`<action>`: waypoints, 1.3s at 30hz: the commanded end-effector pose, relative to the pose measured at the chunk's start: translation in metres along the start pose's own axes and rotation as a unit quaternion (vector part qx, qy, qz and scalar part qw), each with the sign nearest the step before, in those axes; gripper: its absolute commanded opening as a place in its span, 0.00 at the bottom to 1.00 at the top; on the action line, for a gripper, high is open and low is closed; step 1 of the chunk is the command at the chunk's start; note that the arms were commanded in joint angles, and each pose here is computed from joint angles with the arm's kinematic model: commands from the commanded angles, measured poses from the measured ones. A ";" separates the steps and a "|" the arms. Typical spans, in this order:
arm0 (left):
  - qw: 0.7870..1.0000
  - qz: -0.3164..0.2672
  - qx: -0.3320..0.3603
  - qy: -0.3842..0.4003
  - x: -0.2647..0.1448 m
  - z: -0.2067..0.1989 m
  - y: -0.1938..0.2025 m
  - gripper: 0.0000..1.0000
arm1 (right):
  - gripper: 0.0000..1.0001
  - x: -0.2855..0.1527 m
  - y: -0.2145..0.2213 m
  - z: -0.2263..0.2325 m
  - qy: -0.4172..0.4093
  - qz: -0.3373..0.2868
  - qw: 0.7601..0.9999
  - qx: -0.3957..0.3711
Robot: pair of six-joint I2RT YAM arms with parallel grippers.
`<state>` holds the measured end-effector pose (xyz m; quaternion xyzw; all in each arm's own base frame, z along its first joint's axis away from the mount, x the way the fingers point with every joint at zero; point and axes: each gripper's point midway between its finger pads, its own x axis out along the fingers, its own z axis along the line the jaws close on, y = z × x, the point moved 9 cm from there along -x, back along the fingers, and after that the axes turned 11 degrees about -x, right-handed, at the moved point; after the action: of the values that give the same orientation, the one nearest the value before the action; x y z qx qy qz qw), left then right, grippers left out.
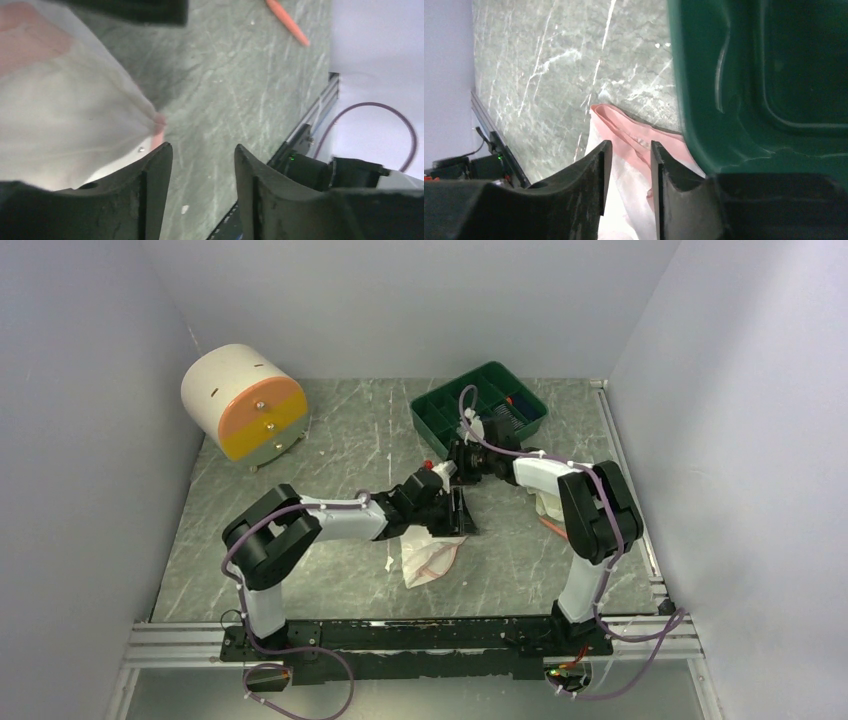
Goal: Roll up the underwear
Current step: Fold the underwear at the center of the board.
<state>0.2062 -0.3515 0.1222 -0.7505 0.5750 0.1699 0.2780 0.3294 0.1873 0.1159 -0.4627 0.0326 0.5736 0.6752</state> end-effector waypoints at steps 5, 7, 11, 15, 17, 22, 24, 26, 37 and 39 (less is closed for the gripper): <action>0.993 -0.052 0.059 0.086 -0.047 -0.045 -0.005 0.80 | 0.45 -0.038 -0.037 0.023 0.034 -0.062 0.995 -0.064; 0.993 -0.066 0.068 0.075 -0.062 -0.042 -0.002 0.83 | 0.50 -0.047 -0.034 0.027 0.044 -0.071 0.994 -0.064; 0.991 -0.107 0.075 0.027 -0.096 -0.026 0.003 0.86 | 0.52 -0.059 -0.017 0.039 0.021 -0.066 0.996 -0.056; 0.987 -0.125 0.068 -0.078 -0.114 0.018 0.015 0.89 | 0.52 -0.071 0.005 0.045 0.047 -0.060 0.997 -0.031; 0.985 -0.117 0.059 -0.111 -0.119 0.041 0.026 0.90 | 0.53 -0.077 0.021 0.043 0.086 -0.054 0.995 -0.023; 0.991 -0.088 0.030 -0.092 -0.125 0.075 0.053 0.90 | 0.45 -0.089 0.070 0.047 0.073 -0.023 0.997 0.013; 0.995 -0.080 0.016 -0.066 -0.125 0.080 0.060 0.89 | 0.45 -0.092 0.087 0.050 0.056 -0.021 0.998 0.036; 0.996 -0.072 0.007 -0.052 -0.125 0.084 0.065 0.88 | 0.43 -0.094 0.100 0.052 0.045 -0.023 0.997 0.055; 0.993 -0.067 -0.017 -0.091 -0.120 0.097 0.073 0.66 | 0.36 -0.089 0.112 0.048 0.044 -0.009 0.996 0.071; 0.991 -0.069 -0.015 -0.110 -0.119 0.097 0.072 0.64 | 0.36 -0.089 0.110 0.047 0.048 -0.009 0.997 0.068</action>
<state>0.1080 -0.2106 0.0968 -0.7743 0.4996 0.2199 0.3202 0.1748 0.1370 0.1164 -0.4341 0.1286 0.5519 0.7003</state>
